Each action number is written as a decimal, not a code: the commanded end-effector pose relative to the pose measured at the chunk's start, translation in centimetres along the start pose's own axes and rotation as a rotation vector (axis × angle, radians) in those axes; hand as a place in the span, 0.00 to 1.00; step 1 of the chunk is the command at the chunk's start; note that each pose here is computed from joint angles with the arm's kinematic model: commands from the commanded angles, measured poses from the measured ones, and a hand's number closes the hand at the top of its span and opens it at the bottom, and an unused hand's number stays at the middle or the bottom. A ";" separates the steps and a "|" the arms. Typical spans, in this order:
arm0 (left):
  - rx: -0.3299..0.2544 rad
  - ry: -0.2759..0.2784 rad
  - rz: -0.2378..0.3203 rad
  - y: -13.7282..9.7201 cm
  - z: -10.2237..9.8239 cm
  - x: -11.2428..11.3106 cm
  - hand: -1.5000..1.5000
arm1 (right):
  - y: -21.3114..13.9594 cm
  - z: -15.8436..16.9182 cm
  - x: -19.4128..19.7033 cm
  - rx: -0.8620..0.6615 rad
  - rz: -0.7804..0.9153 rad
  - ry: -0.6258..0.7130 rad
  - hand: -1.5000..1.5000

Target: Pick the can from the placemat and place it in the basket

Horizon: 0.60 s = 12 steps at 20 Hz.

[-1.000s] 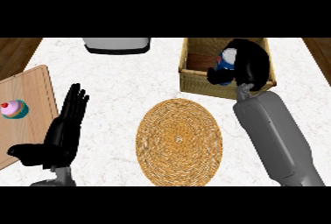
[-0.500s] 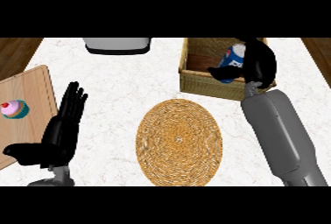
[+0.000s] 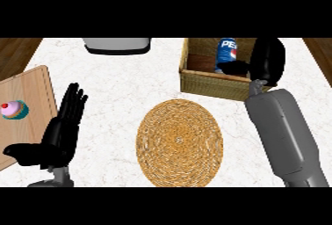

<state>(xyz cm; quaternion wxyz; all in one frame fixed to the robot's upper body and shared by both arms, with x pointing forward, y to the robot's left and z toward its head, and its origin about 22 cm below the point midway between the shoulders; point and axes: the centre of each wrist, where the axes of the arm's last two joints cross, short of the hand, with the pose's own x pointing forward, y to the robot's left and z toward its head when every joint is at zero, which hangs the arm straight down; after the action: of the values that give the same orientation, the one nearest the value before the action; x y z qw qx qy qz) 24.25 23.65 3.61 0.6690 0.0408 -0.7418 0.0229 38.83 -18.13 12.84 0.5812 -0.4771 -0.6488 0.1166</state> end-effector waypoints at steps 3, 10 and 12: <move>0.017 0.005 -0.007 0.4 0.3 0.5 0.50 | -3.0 1.1 -0.1 -0.126 -0.018 0.007 0.00; 0.010 -0.002 -0.011 -0.1 0.0 -1.1 0.50 | -9.2 0.7 -2.3 -0.261 -0.078 0.109 0.00; 0.001 0.013 0.005 -0.9 -0.4 -0.3 0.50 | -10.1 1.1 -1.0 -0.274 -0.144 0.112 0.00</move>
<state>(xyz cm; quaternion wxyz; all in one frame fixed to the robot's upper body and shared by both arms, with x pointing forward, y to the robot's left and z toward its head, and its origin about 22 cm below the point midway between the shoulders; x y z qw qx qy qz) 24.15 23.50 3.37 0.6695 0.0449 -0.7410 0.0247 34.47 -22.64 17.22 0.5548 -0.5207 -0.6489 0.0048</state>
